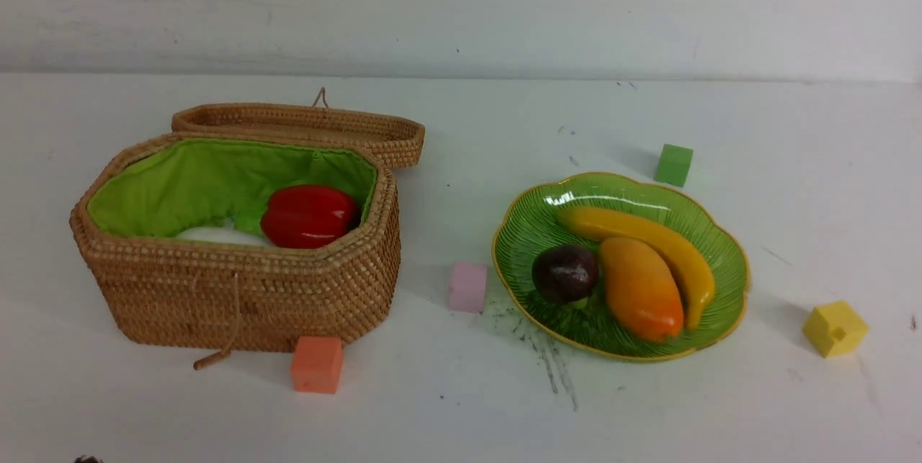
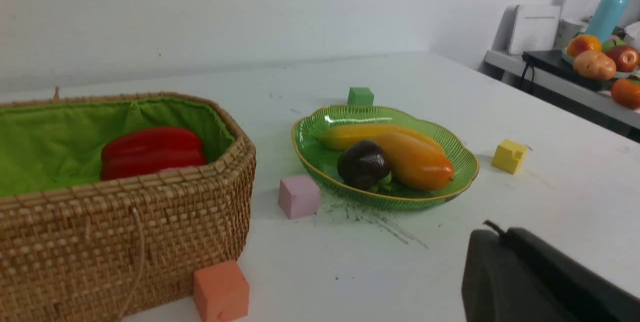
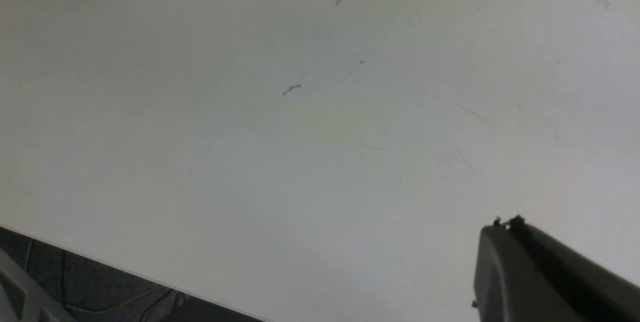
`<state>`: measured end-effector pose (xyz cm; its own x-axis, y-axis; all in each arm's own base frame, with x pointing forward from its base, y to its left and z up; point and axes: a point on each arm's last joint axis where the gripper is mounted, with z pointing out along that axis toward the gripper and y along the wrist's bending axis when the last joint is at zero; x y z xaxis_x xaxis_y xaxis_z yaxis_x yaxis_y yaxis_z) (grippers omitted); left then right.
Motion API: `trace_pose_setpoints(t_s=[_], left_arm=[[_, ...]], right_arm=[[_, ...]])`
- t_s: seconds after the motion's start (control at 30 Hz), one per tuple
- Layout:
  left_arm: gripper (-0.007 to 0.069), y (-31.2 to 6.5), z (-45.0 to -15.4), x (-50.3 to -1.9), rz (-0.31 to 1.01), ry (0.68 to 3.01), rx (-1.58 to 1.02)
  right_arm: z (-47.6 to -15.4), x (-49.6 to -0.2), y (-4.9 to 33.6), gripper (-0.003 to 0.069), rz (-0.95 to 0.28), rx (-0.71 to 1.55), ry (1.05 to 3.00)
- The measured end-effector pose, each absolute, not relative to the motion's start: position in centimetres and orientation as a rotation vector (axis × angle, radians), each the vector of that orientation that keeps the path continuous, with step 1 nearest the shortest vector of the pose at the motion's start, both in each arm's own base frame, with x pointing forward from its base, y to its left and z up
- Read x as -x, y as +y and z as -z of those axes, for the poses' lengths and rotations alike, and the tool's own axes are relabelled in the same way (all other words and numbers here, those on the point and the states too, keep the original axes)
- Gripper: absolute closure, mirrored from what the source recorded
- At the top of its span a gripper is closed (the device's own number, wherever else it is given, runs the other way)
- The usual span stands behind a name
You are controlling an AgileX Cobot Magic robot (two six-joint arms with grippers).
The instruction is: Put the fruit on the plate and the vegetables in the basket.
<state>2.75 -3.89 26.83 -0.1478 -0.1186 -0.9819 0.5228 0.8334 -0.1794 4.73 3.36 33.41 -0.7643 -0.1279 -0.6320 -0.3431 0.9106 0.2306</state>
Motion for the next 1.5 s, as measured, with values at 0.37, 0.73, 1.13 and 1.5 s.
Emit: trace_pose_setpoints(t_s=[0.37, 0.73, 1.13, 1.5], left_arm=[[0.0638, -4.1, -26.0, -2.8, 0.589, 1.679, -0.348], [0.0638, -4.1, -26.0, -2.8, 0.59, 1.681, -0.349], [0.0636, -4.1, -25.9, -2.7, 0.588, 1.682, -0.352], [0.0627, -4.1, -25.9, -2.7, 0.588, 1.683, -0.353]], right_arm=[[-33.4, -4.8, 3.2, 0.0654, -0.427, 0.334, 2.422], [-26.5, -6.4, 0.3, 0.0667, -0.198, -0.171, 2.006], [-17.3, -5.2, -0.3, 0.0667, -0.081, -0.13, 1.873], [-17.3, -5.2, -0.2, 0.0665, -0.102, -0.102, 1.874]])
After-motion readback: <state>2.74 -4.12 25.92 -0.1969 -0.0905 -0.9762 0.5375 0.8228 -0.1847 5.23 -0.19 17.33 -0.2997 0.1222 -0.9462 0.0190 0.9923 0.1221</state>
